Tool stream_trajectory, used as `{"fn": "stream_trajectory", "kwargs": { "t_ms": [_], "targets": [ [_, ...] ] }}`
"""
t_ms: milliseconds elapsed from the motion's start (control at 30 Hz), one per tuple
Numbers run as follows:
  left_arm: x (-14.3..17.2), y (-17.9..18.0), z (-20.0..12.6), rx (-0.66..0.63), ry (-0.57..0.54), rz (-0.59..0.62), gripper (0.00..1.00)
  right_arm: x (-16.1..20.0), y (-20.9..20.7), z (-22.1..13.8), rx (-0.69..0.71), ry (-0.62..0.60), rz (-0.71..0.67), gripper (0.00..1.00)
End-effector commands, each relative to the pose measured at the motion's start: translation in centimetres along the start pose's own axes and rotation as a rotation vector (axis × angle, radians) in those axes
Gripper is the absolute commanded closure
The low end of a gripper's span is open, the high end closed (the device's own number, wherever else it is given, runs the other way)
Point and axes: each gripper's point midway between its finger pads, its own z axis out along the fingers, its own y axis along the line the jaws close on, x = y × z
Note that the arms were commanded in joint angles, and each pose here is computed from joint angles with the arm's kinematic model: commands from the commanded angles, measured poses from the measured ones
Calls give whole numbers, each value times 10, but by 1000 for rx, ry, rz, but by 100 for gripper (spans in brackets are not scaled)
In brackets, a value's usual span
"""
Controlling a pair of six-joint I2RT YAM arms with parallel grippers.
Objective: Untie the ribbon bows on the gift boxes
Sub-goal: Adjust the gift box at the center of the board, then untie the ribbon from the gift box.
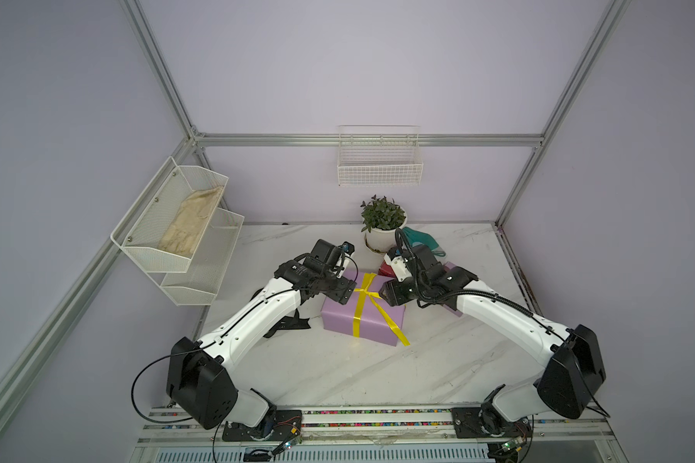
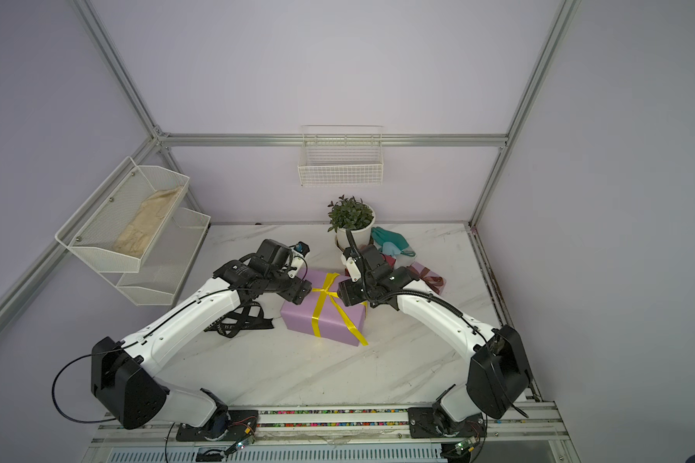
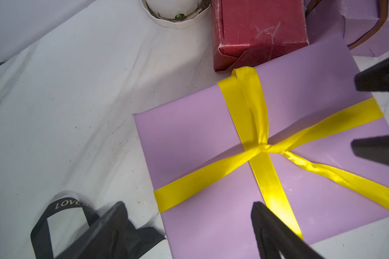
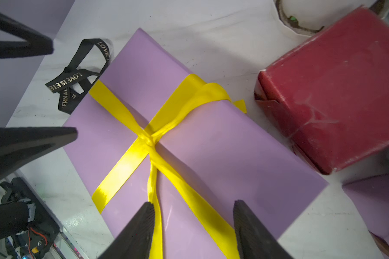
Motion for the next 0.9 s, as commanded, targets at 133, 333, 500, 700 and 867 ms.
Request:
{"fn": "stream_trajectory", "kwargs": {
  "t_ms": [133,333,500,700,867],
  "targets": [
    [-27,-9,16,48,-36,123,17,-11,3,7,2,-20,-96,44],
    [-24,-13,29,70,-14,146,16,-3,8,15,-19,2,-122,46],
    [-21,-16,34,79,-6,146,29,7,9,21,-10,21,-135,47],
    [-21,-19,28,84,-18,158,56,16,4,26,15,42,-132,59],
    [-21,-23,25,92,-25,167,85,16,4,24,13,26,-123,94]
  ]
}}
